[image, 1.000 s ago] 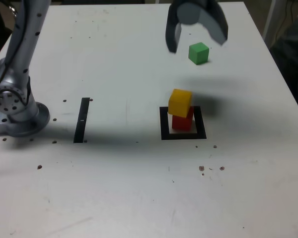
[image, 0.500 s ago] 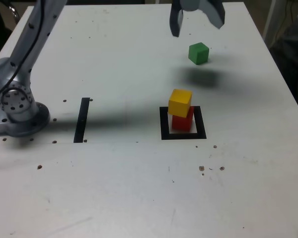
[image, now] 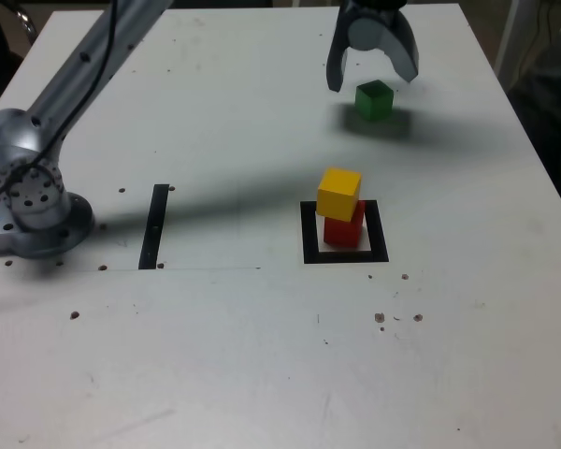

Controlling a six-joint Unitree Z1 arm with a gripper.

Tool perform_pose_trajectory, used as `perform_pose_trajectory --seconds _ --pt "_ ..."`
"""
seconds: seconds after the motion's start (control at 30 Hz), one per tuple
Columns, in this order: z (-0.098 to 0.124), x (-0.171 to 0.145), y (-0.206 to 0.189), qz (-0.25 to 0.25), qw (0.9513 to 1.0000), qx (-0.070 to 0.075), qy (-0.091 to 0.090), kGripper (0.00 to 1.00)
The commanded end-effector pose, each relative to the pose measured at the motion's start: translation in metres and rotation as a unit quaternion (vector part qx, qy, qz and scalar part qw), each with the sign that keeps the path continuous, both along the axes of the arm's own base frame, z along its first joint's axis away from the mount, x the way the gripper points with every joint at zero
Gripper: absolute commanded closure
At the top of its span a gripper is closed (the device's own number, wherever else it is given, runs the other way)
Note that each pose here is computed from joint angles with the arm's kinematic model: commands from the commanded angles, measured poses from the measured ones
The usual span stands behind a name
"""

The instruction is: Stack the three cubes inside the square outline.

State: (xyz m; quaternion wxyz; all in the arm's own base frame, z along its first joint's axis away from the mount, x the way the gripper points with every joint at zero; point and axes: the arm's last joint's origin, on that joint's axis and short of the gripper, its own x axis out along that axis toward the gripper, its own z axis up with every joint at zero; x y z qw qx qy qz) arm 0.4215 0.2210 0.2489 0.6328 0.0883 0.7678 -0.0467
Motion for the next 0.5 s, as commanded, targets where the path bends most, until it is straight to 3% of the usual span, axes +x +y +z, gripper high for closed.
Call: perform_pose_trajectory --seconds 0.0,0.47 --pt "-0.003 0.001 0.001 0.003 1.0 0.0 0.005 0.02" --pt "-0.025 0.016 -0.017 -0.008 0.9996 -0.017 0.022 0.1"
